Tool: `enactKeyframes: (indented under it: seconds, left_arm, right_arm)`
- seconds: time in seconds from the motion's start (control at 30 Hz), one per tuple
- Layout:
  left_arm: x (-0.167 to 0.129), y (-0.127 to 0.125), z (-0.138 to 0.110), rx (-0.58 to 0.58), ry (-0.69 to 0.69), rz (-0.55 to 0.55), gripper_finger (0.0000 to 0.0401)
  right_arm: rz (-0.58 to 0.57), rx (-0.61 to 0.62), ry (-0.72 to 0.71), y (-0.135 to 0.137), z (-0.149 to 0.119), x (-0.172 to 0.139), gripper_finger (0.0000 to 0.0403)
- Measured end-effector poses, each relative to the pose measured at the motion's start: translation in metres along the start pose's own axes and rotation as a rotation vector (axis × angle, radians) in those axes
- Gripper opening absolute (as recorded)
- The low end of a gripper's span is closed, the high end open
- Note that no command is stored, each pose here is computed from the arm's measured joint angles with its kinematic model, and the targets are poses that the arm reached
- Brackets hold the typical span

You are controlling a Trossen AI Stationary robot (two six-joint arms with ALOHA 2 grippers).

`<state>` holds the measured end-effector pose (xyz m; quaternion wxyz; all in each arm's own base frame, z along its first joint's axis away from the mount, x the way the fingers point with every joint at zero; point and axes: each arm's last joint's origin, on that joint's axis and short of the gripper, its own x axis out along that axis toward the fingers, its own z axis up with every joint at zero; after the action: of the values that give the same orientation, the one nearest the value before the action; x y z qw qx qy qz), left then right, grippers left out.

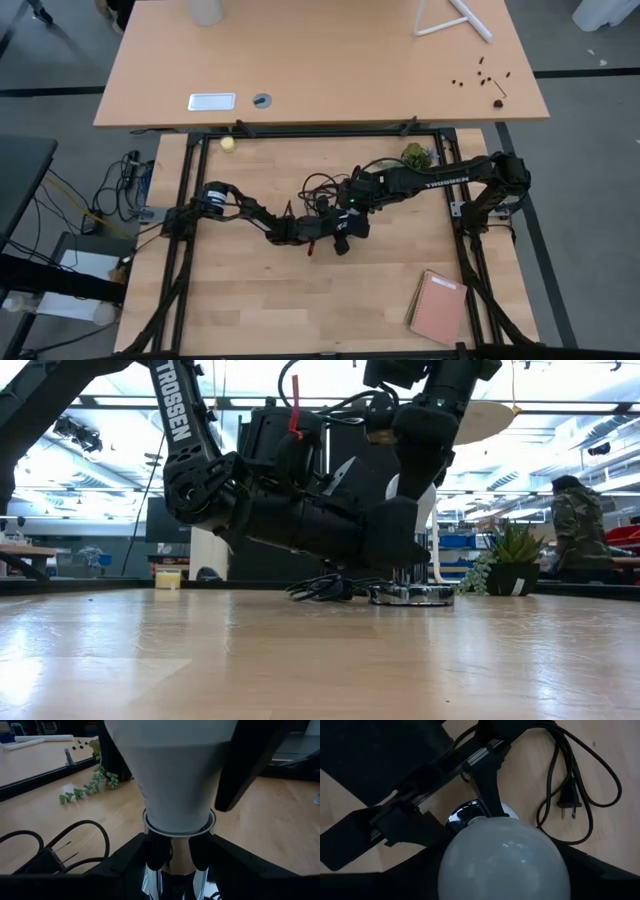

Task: Screw lightbulb
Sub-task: Remove the white lightbulb from the metallic lamp

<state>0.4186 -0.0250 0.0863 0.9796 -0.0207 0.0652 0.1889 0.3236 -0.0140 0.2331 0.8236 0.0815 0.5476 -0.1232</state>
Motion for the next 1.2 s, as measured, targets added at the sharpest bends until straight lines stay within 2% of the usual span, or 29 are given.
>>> enactKeyframes:
  seconds: [0.1,0.23,0.37,0.53,0.83,1.0,1.1,1.2]
  left_arm:
    - [0.0000,-0.0001,0.0000,0.001,0.000,0.000,0.0198]
    - [0.0000,-0.0002,-0.0001,0.003,0.001,-0.004,0.0198]
    - [-0.0001,-0.0009,-0.0002,0.004,0.004,-0.027,0.0198]
    - [-0.0003,-0.0015,-0.0008,0.017,0.011,-0.038,0.0198]
    - [-0.0003,-0.0015,-0.0008,0.037,0.013,-0.046,0.0198]
    - [-0.0001,-0.0014,-0.0008,0.037,0.014,-0.063,0.0198]
    - [0.0000,-0.0014,-0.0008,0.037,0.015,-0.070,0.0198]
    - [-0.0001,-0.0016,-0.0007,0.037,0.015,-0.074,0.0198]
  right_arm:
    - [0.005,-0.036,0.001,0.0002,0.0000,0.0000,0.0263]
    - [0.025,-0.165,0.002,0.0007,0.0001,0.0000,0.0270]
    - [0.066,-0.365,0.003,0.0018,-0.0003,0.0001,0.0284]
    - [0.137,-0.658,-0.014,0.0037,-0.0007,-0.0001,0.0279]
    - [0.139,-1.072,-0.038,0.0013,-0.0007,0.0003,0.0278]
    - [0.111,-1.349,-0.042,-0.0008,-0.0006,0.0009,0.0277]
    - [0.082,-1.403,-0.030,-0.0018,-0.0004,0.0012,0.0278]
    - [0.070,-1.396,-0.023,-0.0018,-0.0004,0.0012,0.0279]
